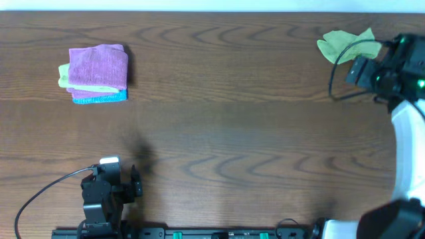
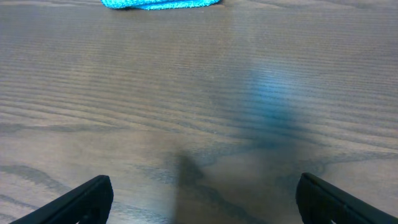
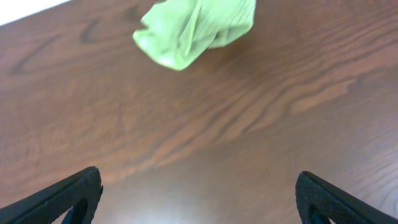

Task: Fold the cloth
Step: 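Reach the right gripper to the crumpled lime-green cloth and grasp it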

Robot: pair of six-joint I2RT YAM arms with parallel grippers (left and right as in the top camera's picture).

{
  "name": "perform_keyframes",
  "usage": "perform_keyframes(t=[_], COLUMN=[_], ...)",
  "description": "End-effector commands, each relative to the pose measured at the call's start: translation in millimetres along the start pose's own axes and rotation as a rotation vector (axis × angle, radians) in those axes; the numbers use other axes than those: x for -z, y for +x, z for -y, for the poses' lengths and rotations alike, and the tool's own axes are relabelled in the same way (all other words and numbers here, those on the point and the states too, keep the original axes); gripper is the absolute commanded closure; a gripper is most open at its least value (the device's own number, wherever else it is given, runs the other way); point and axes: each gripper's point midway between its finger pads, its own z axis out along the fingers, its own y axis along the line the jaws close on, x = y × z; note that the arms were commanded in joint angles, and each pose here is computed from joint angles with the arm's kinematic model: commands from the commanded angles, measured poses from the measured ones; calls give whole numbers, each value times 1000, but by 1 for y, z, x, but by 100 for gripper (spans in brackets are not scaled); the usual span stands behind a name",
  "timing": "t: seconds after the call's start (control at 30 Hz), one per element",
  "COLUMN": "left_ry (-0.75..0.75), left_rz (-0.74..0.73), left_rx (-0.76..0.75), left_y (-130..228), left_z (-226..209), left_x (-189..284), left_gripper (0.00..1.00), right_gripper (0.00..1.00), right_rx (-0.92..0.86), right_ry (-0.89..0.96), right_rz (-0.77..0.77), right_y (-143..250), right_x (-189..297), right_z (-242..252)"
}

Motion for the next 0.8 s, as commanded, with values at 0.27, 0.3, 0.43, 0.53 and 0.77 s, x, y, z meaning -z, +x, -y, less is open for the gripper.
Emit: perform_keyframes(t=[0.27,0.3,0.43,0.53,0.77], left_ry=[-13,-13,-13,-13,-13], left_rz=[-24,-25,-25,-25,-25], left_rx=[-12,-12,-12,-12,-12], left_y=[9,9,9,9,9], left_z=[-2,-2,-2,-2,-2], left_x=[-4,-4,-4,-4,-4], left_gripper=[5,5,5,5,5], right_gripper=[1,1,1,1,7], right_rx=[-57,-58,-61,-57,-158], right_ry=[-42,-16,16,-35,-172], right_rz=[31,31,49,93,132], right_y=[-36,-36,-41,-53,-65], right_x=[-33,-35,-40,-52,-105], right_z=[15,19,26,17,-2])
